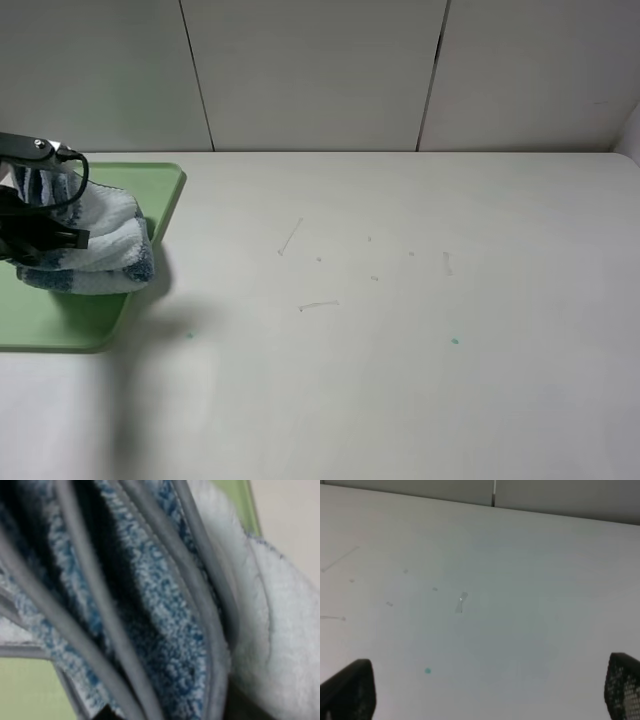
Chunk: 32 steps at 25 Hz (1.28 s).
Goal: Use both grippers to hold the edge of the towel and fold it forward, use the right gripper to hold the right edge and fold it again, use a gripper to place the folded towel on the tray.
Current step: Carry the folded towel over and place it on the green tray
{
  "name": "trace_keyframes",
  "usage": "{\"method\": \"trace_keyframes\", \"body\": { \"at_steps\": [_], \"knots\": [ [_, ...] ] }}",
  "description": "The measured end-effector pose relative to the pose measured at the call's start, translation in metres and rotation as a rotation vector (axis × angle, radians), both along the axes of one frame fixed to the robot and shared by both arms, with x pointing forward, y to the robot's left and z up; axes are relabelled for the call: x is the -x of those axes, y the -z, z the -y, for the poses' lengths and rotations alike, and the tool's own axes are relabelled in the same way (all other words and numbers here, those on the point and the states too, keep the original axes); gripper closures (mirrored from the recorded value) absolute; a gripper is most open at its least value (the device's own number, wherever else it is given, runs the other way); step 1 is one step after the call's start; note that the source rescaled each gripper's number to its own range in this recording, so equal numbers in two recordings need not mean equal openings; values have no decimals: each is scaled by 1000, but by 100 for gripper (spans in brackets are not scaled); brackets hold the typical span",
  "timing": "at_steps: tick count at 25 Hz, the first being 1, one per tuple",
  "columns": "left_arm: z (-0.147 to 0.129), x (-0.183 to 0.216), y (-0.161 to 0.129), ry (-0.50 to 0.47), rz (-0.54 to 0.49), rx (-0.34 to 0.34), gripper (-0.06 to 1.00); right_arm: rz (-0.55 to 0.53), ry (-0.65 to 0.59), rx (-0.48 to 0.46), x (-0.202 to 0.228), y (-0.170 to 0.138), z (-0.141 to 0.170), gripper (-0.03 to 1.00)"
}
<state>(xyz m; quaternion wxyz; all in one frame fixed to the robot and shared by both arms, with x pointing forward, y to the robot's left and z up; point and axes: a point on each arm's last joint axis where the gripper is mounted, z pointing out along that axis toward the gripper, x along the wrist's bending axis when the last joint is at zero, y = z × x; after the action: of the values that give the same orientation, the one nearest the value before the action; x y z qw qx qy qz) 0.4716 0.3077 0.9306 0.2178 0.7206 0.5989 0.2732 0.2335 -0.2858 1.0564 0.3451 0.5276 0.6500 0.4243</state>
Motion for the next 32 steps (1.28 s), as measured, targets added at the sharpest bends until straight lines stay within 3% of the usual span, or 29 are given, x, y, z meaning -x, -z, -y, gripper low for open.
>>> {"method": "trace_keyframes", "body": {
  "at_steps": [18, 21, 29, 32],
  "knots": [
    [-9, 19, 15, 13, -144, -50, 77, 0, 0, -1, 0, 0, 0, -3],
    [-9, 21, 16, 12, -162, -52, 67, 0, 0, -1, 0, 0, 0, -3],
    [-11, 21, 17, -1, -170, -50, 21, 1, 0, -1, 0, 0, 0, -3],
    [-17, 22, 17, -28, -174, -48, 11, 1, 0, -1, 0, 0, 0, -3]
  ]
}}
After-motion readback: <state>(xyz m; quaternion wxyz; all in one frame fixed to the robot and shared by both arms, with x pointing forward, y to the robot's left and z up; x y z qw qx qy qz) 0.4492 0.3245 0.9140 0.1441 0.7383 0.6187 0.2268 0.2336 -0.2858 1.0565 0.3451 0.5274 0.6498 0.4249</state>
